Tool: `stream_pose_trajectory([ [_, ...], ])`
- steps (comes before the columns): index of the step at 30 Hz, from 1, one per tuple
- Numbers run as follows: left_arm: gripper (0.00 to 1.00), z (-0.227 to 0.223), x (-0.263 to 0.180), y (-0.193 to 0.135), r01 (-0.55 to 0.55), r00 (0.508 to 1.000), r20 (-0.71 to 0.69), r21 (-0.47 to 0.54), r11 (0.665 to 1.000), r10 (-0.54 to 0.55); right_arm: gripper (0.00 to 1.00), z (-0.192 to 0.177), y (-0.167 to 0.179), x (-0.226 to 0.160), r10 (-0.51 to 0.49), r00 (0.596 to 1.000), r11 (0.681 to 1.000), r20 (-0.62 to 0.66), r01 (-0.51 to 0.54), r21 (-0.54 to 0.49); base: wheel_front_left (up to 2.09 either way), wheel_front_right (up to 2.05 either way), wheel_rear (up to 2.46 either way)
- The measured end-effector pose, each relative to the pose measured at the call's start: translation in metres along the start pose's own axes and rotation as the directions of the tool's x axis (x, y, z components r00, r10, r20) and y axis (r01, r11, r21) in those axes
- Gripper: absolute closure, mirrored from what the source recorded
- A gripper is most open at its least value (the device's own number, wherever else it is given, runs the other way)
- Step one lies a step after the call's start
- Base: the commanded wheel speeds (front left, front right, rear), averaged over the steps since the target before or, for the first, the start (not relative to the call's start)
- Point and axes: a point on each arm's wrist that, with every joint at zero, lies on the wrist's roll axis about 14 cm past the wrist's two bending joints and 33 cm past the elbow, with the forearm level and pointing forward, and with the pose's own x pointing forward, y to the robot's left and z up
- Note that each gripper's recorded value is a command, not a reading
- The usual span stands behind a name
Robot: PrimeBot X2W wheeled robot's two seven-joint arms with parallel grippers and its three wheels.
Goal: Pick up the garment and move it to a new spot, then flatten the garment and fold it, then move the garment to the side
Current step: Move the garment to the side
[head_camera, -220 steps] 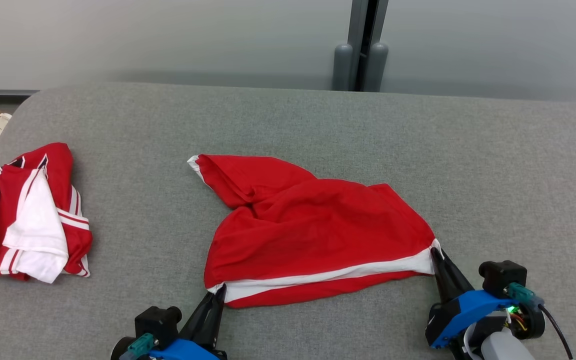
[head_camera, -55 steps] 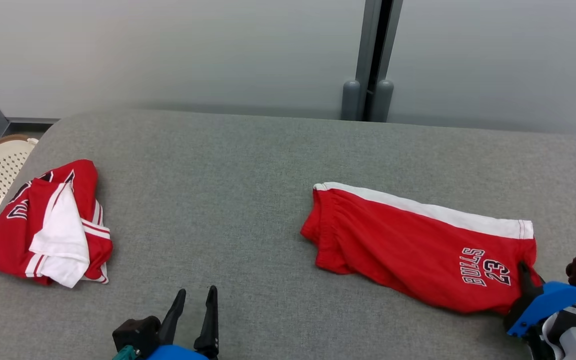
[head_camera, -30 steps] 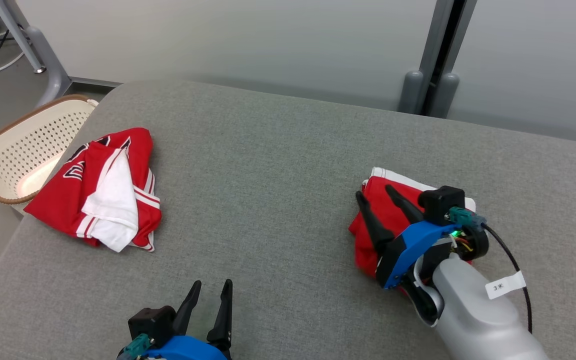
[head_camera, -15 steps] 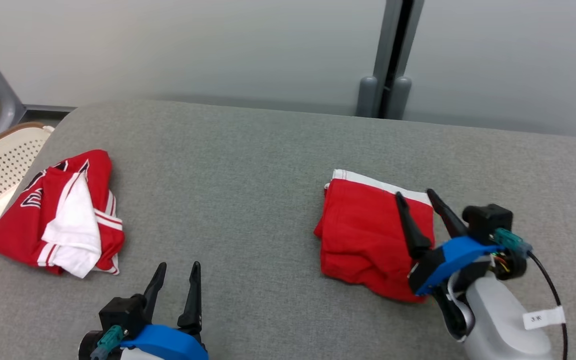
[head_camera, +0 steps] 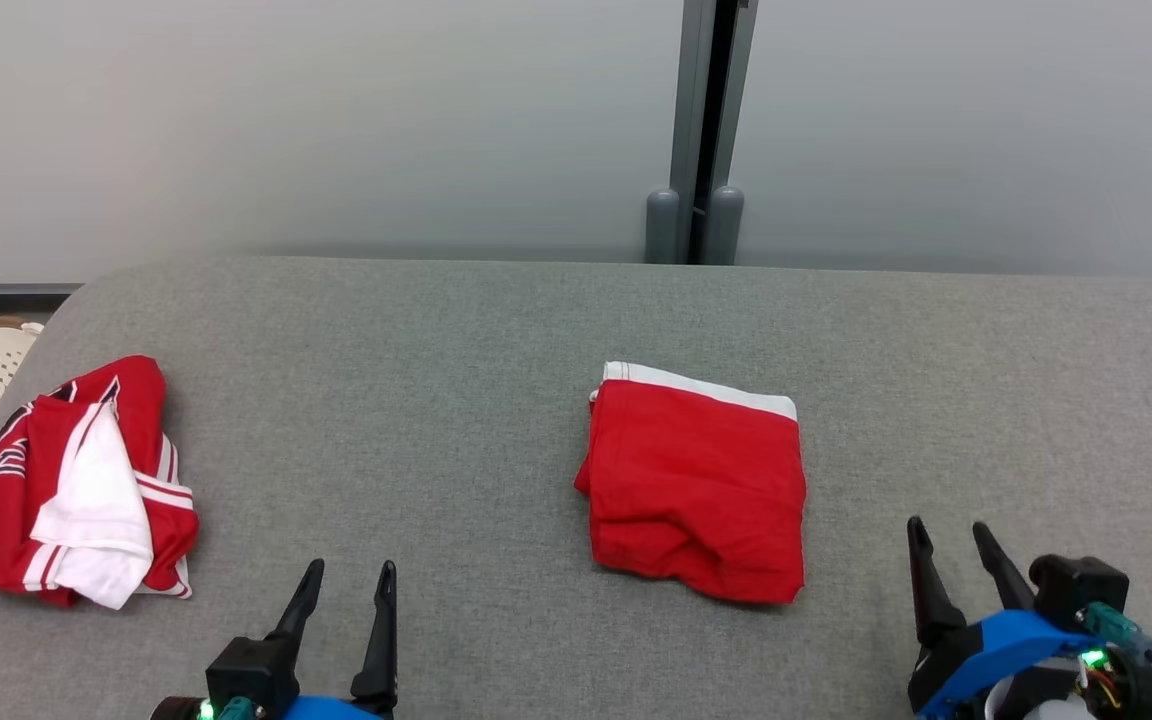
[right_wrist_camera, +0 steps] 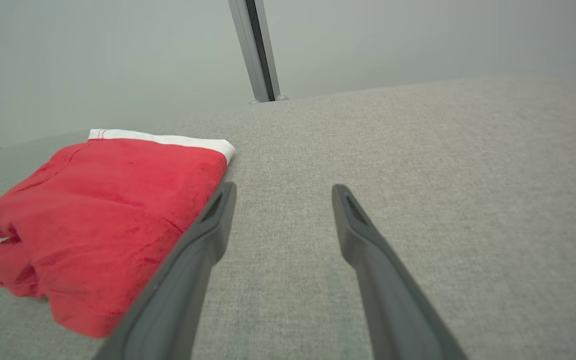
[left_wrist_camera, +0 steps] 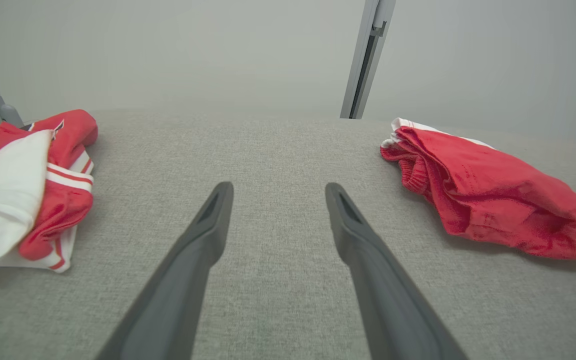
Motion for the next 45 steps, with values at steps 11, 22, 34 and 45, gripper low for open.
stream_pose_trajectory([
  [11, 0.00, -0.010, -0.008, -0.006, 0.012, 1.000, -0.024, 0.001, 1.000, -0.012, 0.00, -0.023, 0.002, -0.014, 0.006, 0.998, 1.000, -0.055, -0.005, 0.021, 0.00, 0.00, 0.00],
  [22, 0.00, -0.013, 0.004, -0.004, 0.002, 0.999, -0.040, -0.035, 0.999, -0.003, 0.00, 0.000, 0.057, 0.051, 0.153, 0.987, 0.988, -0.046, -0.154, -0.014, 0.00, 0.00, 0.00],
  [34, 0.00, -0.032, -0.008, 0.024, -0.104, 0.990, -0.102, -0.067, 0.992, 0.097, 0.00, -0.072, 0.059, 0.079, 0.122, 0.944, 0.983, -0.307, -0.158, -0.094, 0.00, 0.00, 0.00],
  [45, 0.00, -0.030, 0.017, -0.003, -0.002, 0.995, -0.099, -0.066, 0.998, -0.004, 1.00, -0.064, 0.040, 0.077, 0.085, 0.953, 0.990, -0.291, -0.112, -0.079, 0.00, 0.00, 0.00],
])
